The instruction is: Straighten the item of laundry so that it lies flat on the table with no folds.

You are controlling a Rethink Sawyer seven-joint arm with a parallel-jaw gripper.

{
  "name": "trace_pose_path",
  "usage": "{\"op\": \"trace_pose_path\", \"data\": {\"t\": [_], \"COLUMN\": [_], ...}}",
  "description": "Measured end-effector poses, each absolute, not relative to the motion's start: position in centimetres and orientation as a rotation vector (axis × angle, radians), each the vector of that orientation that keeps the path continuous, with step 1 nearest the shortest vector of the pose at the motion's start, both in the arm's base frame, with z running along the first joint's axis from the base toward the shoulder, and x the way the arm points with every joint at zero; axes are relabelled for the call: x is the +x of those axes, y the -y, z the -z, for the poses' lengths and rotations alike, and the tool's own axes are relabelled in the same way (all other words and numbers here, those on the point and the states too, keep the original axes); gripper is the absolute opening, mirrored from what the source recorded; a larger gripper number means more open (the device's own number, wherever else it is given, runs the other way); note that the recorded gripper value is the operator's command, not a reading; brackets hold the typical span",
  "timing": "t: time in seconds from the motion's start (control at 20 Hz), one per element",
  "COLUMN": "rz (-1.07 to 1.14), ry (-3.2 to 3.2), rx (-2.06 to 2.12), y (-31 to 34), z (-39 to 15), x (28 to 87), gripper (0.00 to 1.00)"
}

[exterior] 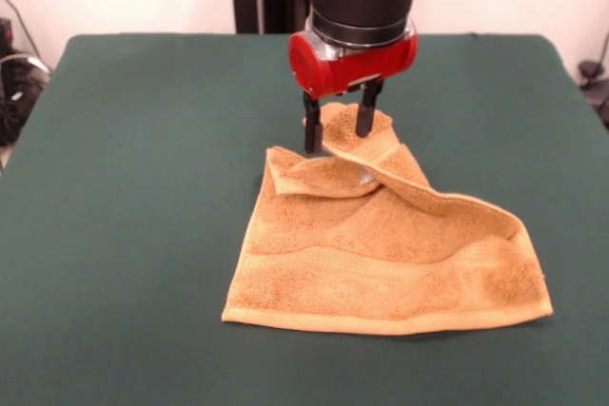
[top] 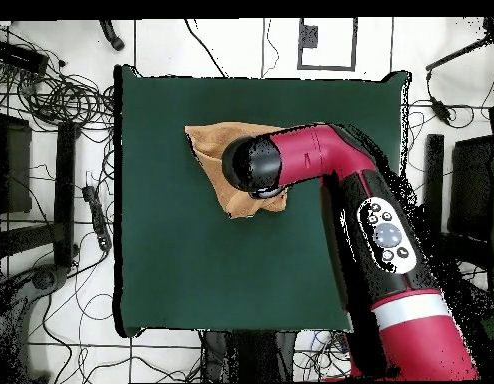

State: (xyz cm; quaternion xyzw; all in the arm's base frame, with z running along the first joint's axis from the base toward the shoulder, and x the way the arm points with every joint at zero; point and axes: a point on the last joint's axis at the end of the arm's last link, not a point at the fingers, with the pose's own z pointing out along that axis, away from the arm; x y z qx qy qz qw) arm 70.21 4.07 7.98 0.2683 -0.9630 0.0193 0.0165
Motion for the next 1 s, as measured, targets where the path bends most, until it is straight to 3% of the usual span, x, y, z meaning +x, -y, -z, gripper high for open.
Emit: {"op": "trace_pose_path", "data": {"t": [1.0], "rz": [-0.099], "ry": [2.976], "rx": [0.862], "y": [-3.53], "z": [-7.23], "x": [69.76], "gripper": [1.00]}}
